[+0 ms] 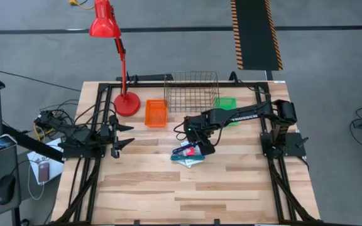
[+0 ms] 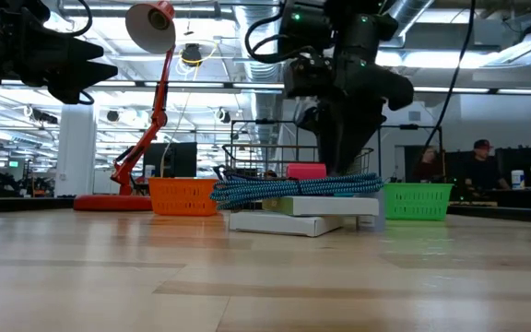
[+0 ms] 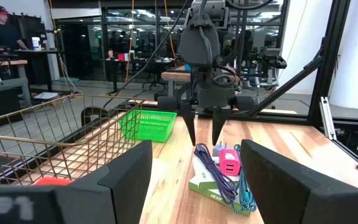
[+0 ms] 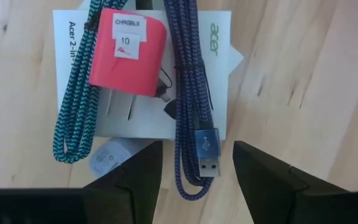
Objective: Pick and place items into bin
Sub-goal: Put the violet charger cable into the wire basket
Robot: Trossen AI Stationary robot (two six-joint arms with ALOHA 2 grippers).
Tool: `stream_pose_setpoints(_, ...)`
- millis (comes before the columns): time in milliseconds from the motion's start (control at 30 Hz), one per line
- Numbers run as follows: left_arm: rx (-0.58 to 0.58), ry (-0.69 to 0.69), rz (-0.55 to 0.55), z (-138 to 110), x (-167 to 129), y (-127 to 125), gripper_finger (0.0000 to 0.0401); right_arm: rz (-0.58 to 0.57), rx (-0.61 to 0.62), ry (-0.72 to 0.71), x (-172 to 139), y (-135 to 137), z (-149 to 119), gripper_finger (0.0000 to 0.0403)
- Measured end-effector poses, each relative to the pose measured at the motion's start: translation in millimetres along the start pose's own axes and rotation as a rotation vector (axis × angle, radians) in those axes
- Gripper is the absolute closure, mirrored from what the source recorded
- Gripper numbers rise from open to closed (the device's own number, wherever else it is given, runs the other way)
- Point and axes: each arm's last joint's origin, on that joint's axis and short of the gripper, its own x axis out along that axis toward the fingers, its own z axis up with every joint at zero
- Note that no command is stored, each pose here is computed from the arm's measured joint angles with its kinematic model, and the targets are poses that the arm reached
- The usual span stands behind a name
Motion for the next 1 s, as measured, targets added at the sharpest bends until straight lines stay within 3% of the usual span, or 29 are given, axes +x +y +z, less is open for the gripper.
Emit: stream_pose_setpoints(1000, 0.000, 0.000, 0.000, 0, 0, 0, 0.0168, 0.000, 0.005, -0.008, 11, -7, -9, 0.0211)
